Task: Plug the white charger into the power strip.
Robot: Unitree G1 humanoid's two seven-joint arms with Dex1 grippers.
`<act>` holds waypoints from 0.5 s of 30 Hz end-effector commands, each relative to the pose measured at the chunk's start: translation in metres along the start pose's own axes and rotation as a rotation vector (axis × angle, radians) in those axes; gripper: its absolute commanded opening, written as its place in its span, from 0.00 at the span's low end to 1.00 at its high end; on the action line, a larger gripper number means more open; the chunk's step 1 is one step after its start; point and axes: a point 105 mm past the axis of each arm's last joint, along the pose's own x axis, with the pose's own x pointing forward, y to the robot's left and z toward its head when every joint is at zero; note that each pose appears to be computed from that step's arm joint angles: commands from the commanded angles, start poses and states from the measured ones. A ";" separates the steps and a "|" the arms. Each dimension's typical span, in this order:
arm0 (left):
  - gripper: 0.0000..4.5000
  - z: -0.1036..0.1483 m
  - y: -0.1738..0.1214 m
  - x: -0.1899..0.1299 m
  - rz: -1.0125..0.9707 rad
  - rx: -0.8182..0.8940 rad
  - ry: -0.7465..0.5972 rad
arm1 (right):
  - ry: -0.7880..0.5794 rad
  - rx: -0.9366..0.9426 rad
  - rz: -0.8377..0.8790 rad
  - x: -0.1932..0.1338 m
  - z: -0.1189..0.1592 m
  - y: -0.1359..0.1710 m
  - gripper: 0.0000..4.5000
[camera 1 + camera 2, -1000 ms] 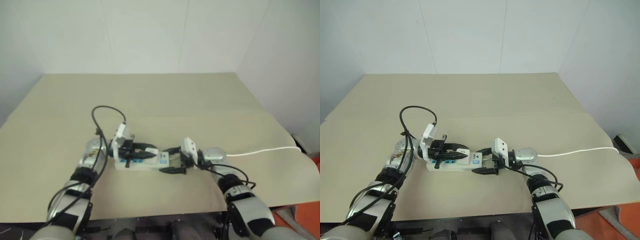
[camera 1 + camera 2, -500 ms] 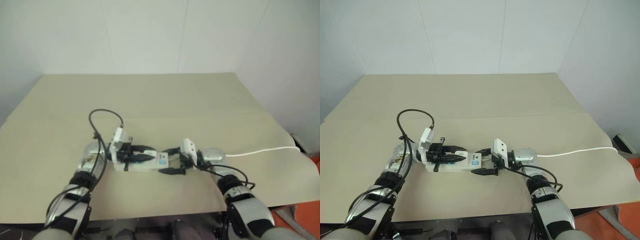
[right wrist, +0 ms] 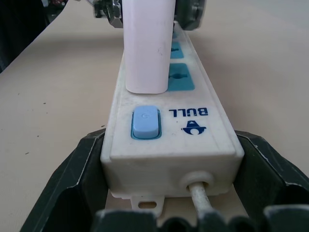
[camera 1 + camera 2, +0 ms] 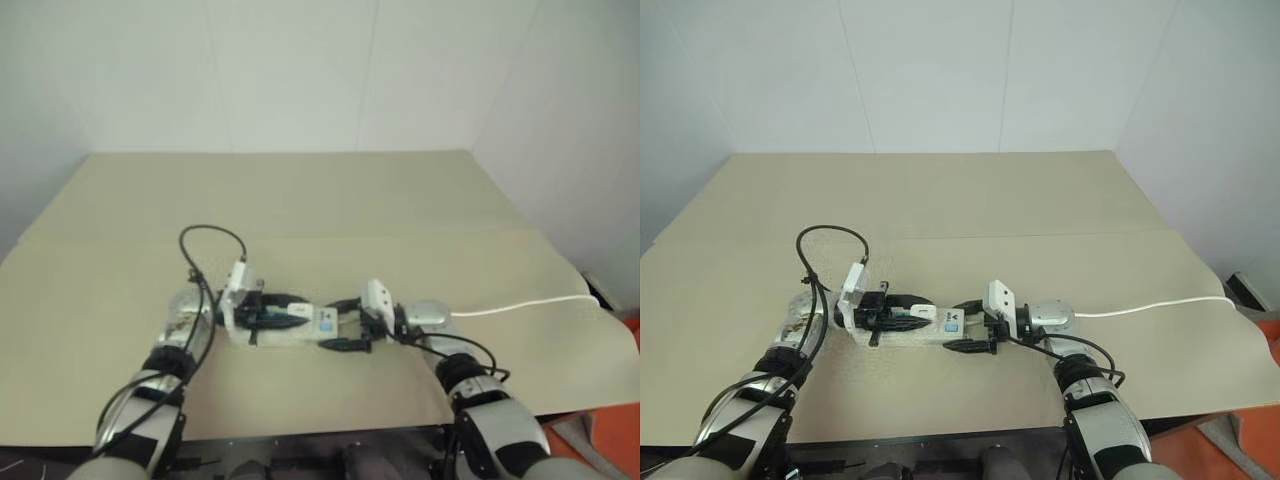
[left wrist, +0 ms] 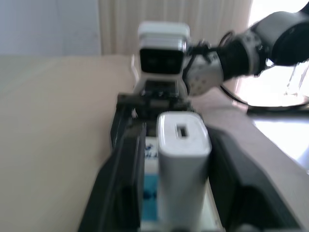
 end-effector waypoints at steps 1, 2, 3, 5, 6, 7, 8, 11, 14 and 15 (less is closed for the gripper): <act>0.73 -0.001 0.000 -0.001 0.009 0.005 -0.006 | 0.048 0.062 0.070 0.006 -0.021 0.019 0.76; 0.80 0.001 0.001 0.000 0.008 0.015 -0.009 | 0.048 0.062 0.070 0.006 -0.021 0.019 0.76; 0.87 0.003 0.001 0.000 0.006 0.020 -0.012 | 0.049 0.062 0.069 0.006 -0.021 0.019 0.76; 0.99 0.009 0.002 -0.001 0.005 0.022 -0.028 | 0.051 0.061 0.067 0.006 -0.021 0.019 0.76; 0.99 0.013 0.003 -0.002 0.003 0.022 -0.038 | 0.052 0.061 0.067 0.006 -0.021 0.019 0.76; 0.99 0.017 0.003 -0.003 -0.004 0.020 -0.046 | 0.052 0.062 0.066 0.006 -0.021 0.019 0.76; 0.99 0.024 0.001 -0.005 -0.019 0.016 -0.051 | 0.054 0.062 0.065 0.005 -0.022 0.019 0.76; 0.99 0.049 -0.001 -0.015 -0.039 0.017 -0.067 | 0.053 0.095 0.081 0.004 -0.022 0.020 0.76; 1.00 0.073 -0.002 -0.034 -0.010 0.056 -0.082 | 0.055 0.088 0.085 0.002 -0.021 0.020 0.92; 1.00 0.081 -0.001 -0.041 0.009 0.062 -0.097 | 0.058 0.075 0.092 0.002 -0.020 0.020 0.98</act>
